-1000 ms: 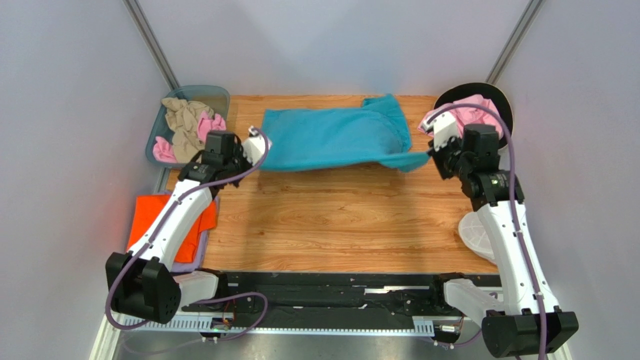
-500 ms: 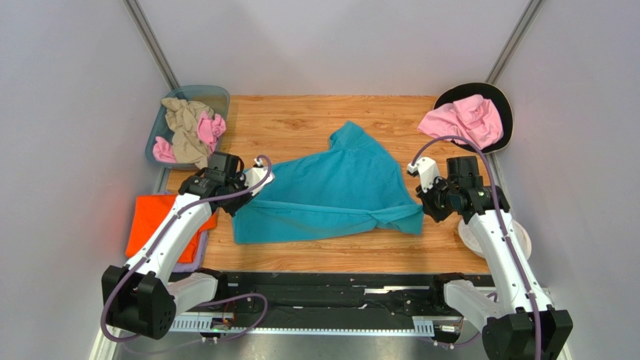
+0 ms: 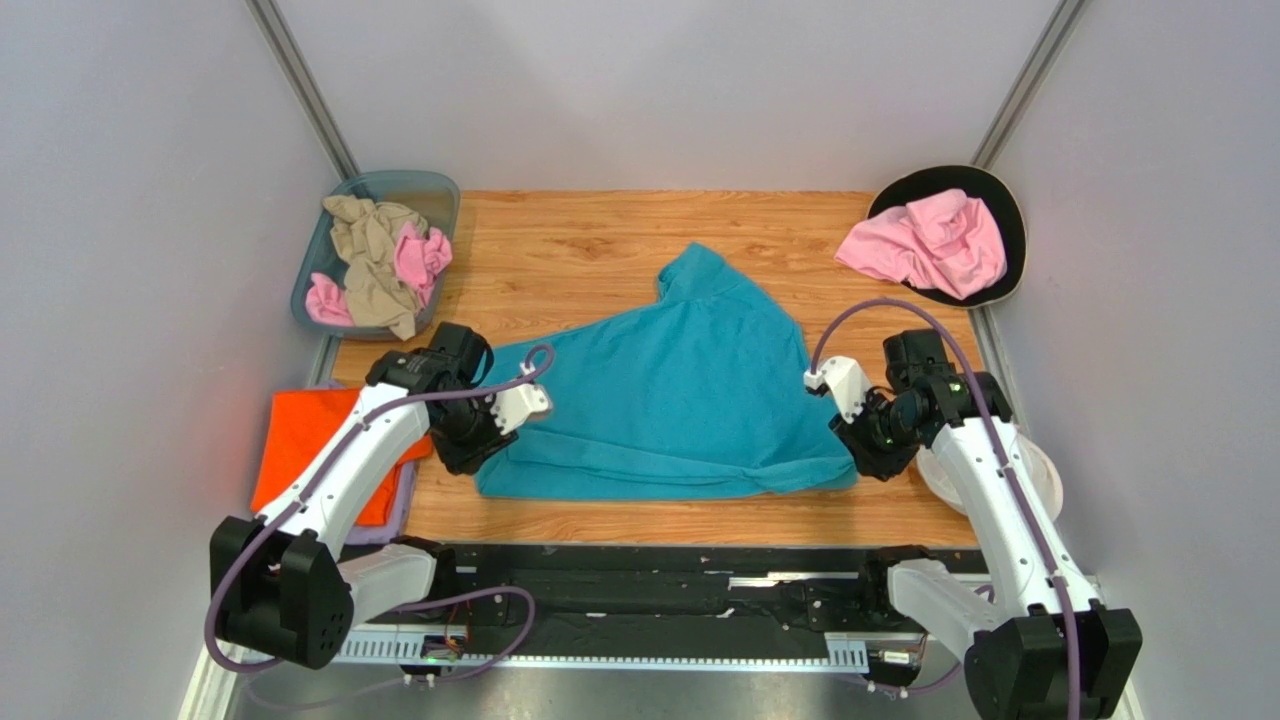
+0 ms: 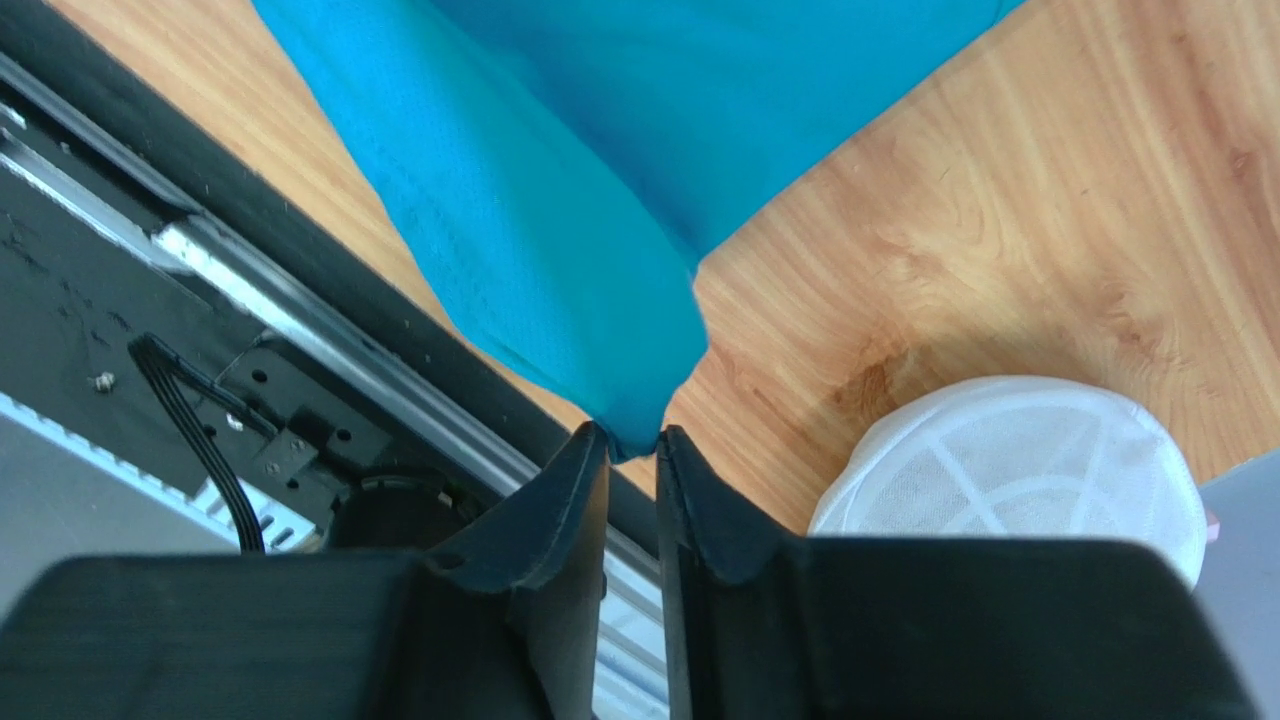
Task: Fold and stack the t-shirts
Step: Flatten the tshirt out
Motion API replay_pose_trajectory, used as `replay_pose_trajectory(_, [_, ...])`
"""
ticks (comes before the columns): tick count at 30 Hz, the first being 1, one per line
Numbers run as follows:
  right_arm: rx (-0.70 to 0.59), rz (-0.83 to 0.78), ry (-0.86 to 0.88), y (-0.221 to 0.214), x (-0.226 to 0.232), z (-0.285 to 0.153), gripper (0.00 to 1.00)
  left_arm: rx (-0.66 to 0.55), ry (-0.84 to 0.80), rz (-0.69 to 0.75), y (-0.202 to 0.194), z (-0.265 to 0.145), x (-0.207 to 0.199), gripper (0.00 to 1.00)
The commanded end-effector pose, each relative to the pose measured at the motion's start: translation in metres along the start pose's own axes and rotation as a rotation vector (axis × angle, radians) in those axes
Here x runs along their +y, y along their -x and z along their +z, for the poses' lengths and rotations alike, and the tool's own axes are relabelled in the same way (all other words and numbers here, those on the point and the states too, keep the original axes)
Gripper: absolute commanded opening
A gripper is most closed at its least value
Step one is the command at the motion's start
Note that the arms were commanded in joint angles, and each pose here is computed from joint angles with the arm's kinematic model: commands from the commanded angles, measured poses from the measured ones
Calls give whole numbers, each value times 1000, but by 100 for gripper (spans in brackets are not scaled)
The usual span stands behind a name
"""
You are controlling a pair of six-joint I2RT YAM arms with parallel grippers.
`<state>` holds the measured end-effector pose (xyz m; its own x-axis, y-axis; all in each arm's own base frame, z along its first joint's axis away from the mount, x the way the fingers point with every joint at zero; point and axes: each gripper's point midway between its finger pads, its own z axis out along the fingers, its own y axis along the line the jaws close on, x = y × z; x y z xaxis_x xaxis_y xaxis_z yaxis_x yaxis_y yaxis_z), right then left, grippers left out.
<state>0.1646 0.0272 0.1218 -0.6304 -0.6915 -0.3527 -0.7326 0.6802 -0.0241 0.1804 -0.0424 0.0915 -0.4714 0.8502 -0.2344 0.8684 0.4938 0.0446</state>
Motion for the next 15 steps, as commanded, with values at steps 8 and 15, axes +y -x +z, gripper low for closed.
replay_pose_trajectory(8, [203,-85,67,-42,11,-4,71,19,-18,54,-5,-5,-4,39])
replay_pose_trajectory(15, [-80,-15,-97,42,-41,6,93,-226,317,-64,75,-26,86,42])
